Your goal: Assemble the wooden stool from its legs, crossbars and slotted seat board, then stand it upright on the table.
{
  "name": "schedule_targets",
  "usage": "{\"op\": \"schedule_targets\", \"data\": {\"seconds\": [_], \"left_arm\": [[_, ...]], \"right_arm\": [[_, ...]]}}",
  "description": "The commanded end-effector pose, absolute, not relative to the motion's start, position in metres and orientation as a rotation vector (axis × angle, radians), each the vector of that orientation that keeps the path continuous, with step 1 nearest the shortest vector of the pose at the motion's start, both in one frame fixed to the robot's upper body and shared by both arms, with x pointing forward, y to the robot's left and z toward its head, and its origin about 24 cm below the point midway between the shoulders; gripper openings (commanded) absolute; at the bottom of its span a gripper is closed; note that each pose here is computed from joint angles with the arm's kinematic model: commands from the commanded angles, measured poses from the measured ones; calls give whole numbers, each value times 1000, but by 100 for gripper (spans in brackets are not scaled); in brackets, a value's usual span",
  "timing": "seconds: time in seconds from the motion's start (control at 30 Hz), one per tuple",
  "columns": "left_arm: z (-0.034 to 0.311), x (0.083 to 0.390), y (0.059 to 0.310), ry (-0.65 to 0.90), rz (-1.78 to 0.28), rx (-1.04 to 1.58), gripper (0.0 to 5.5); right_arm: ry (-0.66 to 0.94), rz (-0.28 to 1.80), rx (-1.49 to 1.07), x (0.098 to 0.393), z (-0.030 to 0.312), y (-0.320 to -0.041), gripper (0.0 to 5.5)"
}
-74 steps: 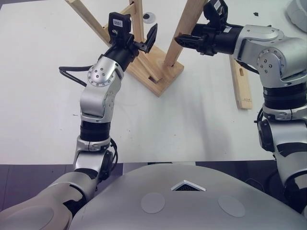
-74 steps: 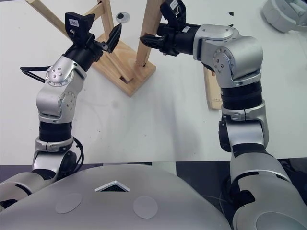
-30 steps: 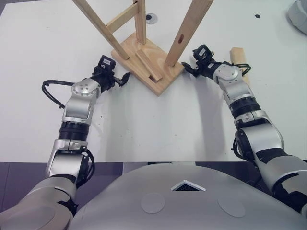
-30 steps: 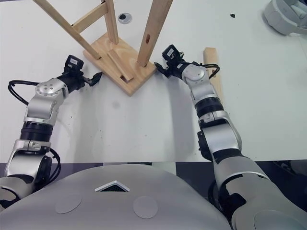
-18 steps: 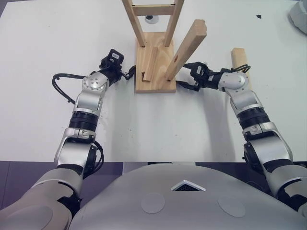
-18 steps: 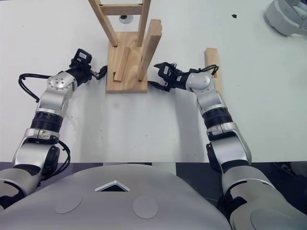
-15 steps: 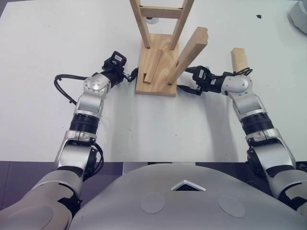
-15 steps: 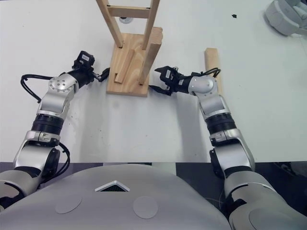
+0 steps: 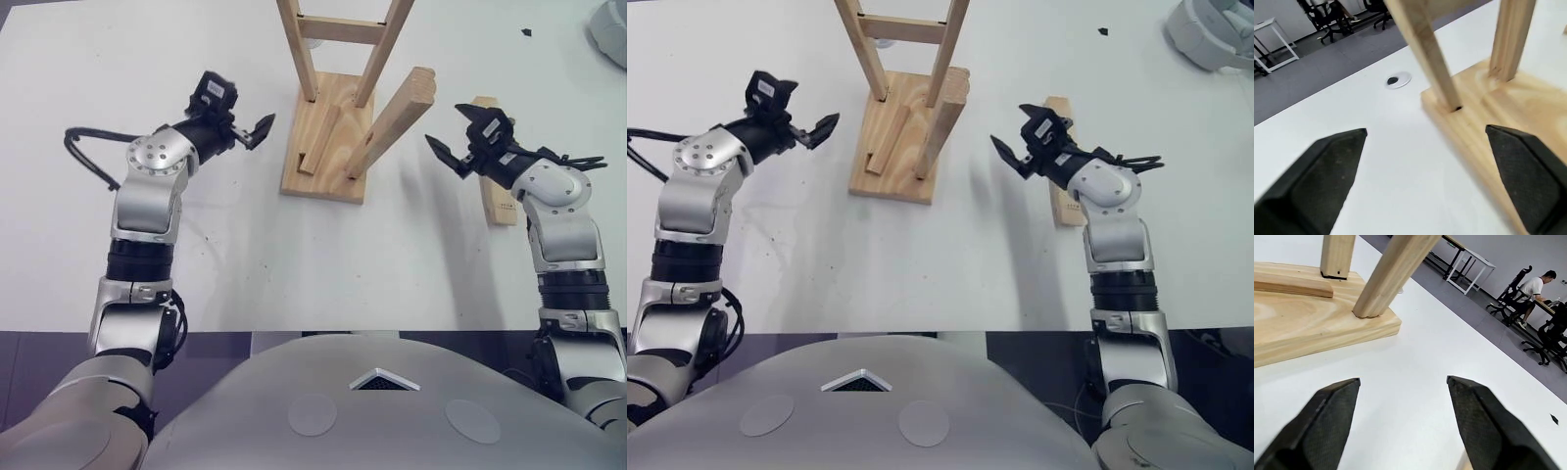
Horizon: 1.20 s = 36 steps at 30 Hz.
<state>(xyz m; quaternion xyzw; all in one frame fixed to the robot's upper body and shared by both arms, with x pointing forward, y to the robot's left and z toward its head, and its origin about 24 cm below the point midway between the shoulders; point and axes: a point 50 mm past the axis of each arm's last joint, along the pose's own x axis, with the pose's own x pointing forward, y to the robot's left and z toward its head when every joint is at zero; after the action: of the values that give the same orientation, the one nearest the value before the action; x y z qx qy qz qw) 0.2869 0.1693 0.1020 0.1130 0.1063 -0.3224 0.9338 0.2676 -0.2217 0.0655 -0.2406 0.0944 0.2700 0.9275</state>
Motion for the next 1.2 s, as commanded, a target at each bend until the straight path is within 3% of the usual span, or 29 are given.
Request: {"op": "schedule_targets", "data": {"seconds": [0.03,0.17,0.37,0.57,1.03,1.2], "left_arm": [[113,280,163,229,-675,217,449],[96,274,161,303,-593,197,449],[83,240,116,408,-583,-12,449],[68,233,115,479,-548,72,449],[39,235,109,543,-543,139,182],[43,237,112,519,-541,150,129]], "right_arm": [[176,453,-502,270,71,-232,333],[164,382,-457,268,73,-237,333],[198,372,-480,265,59,-228,333],[201,361,-478,265,58,-225,333],[186,335,-453,272,59,-224,335],[175,318,-441,273,62,-225,335]]}}
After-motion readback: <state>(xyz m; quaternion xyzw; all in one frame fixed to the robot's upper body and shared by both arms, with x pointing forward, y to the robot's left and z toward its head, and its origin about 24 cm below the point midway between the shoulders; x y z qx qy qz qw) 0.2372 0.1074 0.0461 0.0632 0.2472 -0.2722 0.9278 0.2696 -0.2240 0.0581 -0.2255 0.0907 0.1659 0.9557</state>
